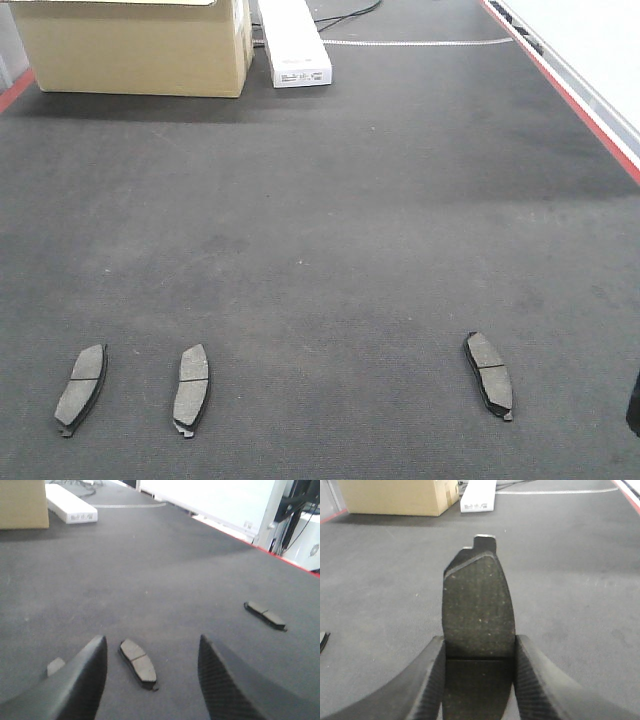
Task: Move and align brake pads A on conveyor
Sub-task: 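Open the left gripper and raise it away from the pad, then lower the right gripper's pad onto the belt beside the other pad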
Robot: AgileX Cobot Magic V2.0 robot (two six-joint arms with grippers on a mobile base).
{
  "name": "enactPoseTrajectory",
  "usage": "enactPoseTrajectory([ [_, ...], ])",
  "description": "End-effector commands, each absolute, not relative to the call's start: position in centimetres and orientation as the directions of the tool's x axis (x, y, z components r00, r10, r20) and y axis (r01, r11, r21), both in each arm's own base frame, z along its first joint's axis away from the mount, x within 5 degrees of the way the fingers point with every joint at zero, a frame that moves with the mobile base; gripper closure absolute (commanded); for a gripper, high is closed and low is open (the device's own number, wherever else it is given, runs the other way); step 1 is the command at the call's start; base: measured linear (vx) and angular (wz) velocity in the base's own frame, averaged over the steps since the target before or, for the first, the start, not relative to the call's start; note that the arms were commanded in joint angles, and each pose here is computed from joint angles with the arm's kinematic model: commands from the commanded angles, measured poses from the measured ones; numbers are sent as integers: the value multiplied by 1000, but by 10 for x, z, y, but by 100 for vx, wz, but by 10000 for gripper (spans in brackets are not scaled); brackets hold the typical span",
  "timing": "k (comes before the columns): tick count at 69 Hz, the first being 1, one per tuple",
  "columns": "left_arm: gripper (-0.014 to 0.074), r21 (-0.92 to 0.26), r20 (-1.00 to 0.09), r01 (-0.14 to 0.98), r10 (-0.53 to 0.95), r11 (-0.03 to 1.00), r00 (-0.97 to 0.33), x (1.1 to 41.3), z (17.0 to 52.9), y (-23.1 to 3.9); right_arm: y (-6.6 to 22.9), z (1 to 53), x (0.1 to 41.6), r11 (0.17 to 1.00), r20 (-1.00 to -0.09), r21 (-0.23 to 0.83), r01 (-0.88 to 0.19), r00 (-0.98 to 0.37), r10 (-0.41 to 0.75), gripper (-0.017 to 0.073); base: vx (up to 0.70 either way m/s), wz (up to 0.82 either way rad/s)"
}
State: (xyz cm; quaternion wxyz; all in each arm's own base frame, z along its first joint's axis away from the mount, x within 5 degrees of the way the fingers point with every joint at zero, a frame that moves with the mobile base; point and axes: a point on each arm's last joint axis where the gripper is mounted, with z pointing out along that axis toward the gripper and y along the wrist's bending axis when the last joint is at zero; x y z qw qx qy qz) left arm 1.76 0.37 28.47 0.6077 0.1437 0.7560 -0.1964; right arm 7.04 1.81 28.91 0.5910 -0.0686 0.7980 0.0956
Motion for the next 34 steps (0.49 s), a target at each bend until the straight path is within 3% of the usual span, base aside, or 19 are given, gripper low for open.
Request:
enactPoseTrajectory([
  [1,200,-126,-990,490,-76,863,-121,16,300,3,20,312,79,970,-969,90,-225,-243,34,557,0,0],
  [13,200,-121,-990,495,-66,861,-128,20,290,-1,32,326,109,954,-903,195,-228,-421,84,550,0,0],
  [34,200,-120,-991,502,-72,856,-114,23,286,-3,58,334,197,945,-748,236,-225,-663,29,510,0,0],
])
